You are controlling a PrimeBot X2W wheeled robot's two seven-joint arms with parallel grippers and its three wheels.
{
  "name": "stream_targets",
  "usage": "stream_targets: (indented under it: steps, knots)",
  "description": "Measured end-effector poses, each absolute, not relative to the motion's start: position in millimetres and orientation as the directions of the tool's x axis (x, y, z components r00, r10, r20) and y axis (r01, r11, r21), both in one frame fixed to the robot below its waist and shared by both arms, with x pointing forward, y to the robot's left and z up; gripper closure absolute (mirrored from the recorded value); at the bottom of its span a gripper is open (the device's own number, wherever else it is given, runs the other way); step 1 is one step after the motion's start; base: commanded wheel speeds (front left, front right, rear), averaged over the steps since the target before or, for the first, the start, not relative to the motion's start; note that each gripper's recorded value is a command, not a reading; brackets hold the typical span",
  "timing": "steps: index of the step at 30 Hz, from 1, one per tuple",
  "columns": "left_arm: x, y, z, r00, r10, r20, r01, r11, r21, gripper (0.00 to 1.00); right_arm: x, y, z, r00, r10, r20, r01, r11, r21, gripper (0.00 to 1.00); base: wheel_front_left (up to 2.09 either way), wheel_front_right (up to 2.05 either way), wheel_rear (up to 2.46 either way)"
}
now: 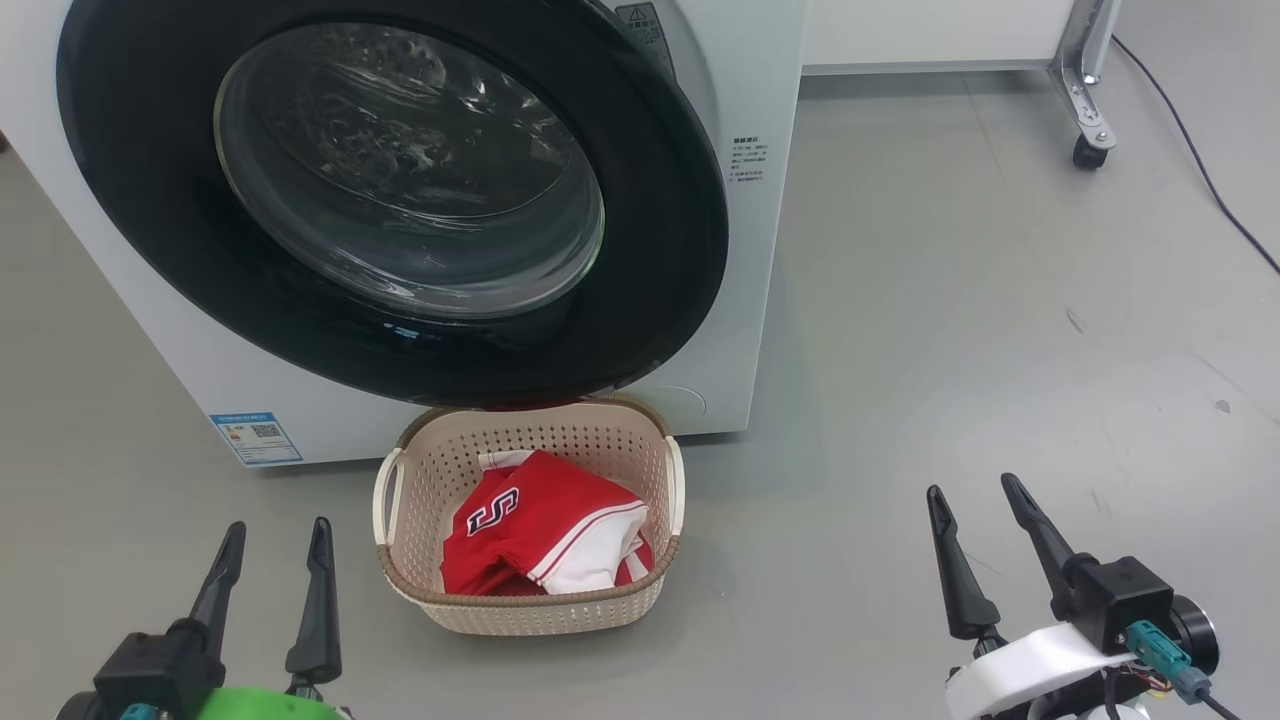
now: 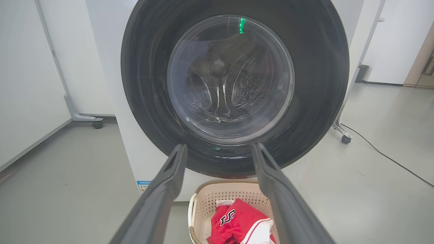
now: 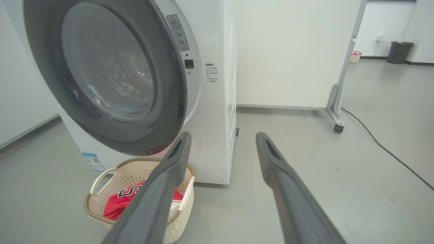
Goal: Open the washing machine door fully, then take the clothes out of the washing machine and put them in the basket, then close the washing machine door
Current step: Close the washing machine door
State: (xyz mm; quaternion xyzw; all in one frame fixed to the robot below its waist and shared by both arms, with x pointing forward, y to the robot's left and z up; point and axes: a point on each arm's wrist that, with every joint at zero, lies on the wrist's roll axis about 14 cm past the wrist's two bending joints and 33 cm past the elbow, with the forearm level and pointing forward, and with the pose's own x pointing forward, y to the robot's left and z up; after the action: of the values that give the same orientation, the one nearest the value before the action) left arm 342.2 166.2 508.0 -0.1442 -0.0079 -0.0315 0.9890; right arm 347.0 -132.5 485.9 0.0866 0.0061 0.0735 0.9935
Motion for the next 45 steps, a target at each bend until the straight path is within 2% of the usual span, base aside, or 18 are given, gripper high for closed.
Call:
stream_targets:
  steps: [20, 21, 22, 23, 24, 25, 37, 45]
  knots:
    - [343, 162, 503, 0.999, -0.051, 0.01, 0.052, 0.961, -0.272, 0.0, 344, -132, 485, 0.989, 0.147, -0.008, -0.143, 0.973, 0.179, 0.0, 0.0, 0.0, 0.0]
    - [343, 162, 503, 0.999, -0.051, 0.009, 0.052, 0.961, -0.272, 0.0, 344, -132, 485, 0.989, 0.147, -0.008, -0.143, 0.974, 0.178, 0.04, 0.0, 0.0, 0.0]
    - [343, 162, 503, 0.999, -0.052, 0.009, 0.052, 0.961, -0.272, 0.0, 345, -132, 485, 0.989, 0.146, -0.008, -0.143, 0.974, 0.178, 0.47, 0.0, 0.0, 0.0]
    - [343, 162, 503, 0.999, -0.052, 0.008, 0.052, 0.961, -0.272, 0.0, 345, -133, 485, 0.989, 0.145, -0.007, -0.142, 0.974, 0.177, 0.64, 0.0, 0.0, 0.0]
    - [343, 161, 503, 0.999, -0.053, 0.007, 0.053, 0.961, -0.272, 0.0, 345, -133, 485, 0.989, 0.145, -0.006, -0.142, 0.974, 0.176, 0.88, 0.0, 0.0, 0.0]
    - [343, 161, 502, 0.999, -0.053, 0.007, 0.053, 0.961, -0.272, 0.0, 345, -134, 486, 0.989, 0.145, -0.006, -0.141, 0.974, 0.175, 1.0, 0.0, 0.0, 0.0]
    - [342, 161, 500, 0.999, -0.047, 0.002, 0.046, 0.965, -0.26, 0.0, 347, -136, 486, 0.988, 0.153, -0.01, -0.15, 0.976, 0.159, 1.0, 0.0, 0.0, 0.0]
    - [343, 157, 499, 0.999, -0.054, -0.002, 0.051, 0.965, -0.258, 0.0, 360, -132, 489, 0.98, 0.201, -0.005, -0.199, 0.972, 0.125, 1.0, 0.0, 0.0, 0.0]
